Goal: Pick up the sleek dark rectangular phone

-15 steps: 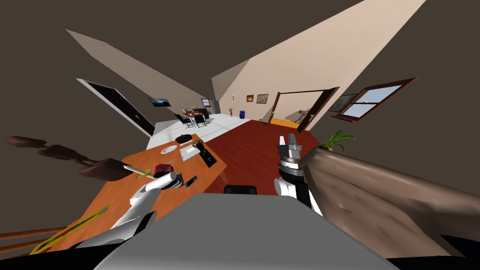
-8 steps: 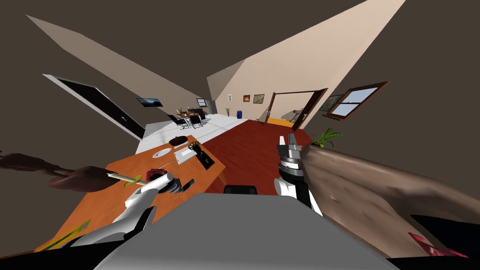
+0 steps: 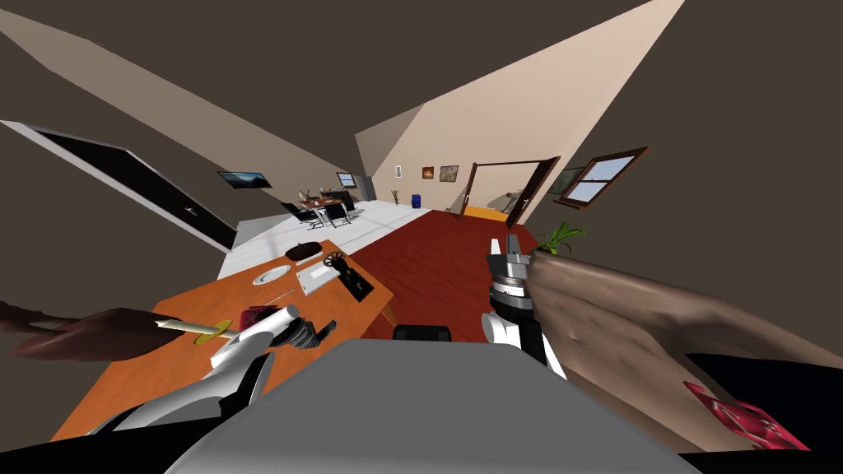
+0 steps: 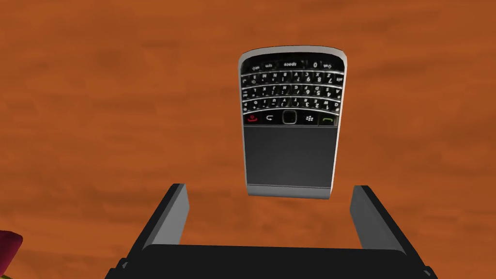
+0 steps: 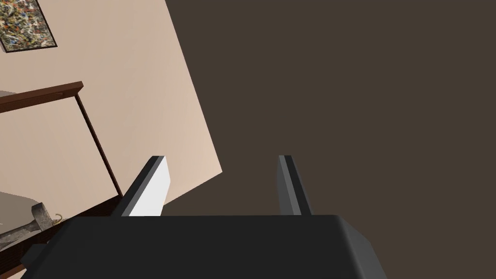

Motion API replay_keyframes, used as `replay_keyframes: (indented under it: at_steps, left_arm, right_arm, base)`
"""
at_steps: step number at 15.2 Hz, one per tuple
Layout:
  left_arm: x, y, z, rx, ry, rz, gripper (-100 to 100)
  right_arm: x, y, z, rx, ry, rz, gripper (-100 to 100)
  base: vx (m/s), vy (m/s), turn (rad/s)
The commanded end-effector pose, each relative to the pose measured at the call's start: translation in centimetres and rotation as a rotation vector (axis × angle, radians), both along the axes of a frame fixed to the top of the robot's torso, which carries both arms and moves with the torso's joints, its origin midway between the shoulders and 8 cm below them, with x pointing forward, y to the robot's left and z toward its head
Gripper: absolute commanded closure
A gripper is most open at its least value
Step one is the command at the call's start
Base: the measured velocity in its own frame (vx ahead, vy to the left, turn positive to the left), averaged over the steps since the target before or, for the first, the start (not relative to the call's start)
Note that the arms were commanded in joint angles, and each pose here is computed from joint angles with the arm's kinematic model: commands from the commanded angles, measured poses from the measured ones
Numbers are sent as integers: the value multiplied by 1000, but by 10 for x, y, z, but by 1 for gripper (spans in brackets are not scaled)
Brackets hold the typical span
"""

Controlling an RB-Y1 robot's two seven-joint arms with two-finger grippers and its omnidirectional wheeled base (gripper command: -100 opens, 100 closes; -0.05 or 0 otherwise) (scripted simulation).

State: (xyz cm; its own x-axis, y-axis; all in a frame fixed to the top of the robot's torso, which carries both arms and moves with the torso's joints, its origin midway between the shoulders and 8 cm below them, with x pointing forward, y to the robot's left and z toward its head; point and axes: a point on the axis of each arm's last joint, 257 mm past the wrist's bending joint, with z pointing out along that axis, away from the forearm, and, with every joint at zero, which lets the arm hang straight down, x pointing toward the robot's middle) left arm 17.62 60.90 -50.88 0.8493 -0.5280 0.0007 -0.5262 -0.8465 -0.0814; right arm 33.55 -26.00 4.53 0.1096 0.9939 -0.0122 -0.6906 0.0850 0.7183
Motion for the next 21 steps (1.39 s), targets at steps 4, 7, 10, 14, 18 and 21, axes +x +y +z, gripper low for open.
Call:
replay_keyframes:
  at_steps: [4,7,10,14,18,21]
  left_arm:
    - [-9,-15,-12,-39,21,24,-100]
    - [-8,-26,-24,-38,20,24,-100]
    - [-8,-25,-23,-39,21,25,100]
    - [-8,-25,-23,-38,20,25,100]
    - [-9,-7,-3,-39,22,24,100]
    - [-4,-21,-9,-53,41,-51,-100]
  right_arm:
    - [0,0,0,0,0,0,0]
    - [0,0,0,0,0,0,0]
    - [0,0,0,0,0,0,0]
    - [0,0,0,0,0,0,0]
    - [0,0,0,0,0,0,0]
    - [0,0,0,0,0,0,0]
  base:
    - [4,13,-48]
    - [-2,60,-1]
    - [-1,37,-4]
    - [0,2,0]
    - [6,-69,3]
    - [-5,-16,-143]
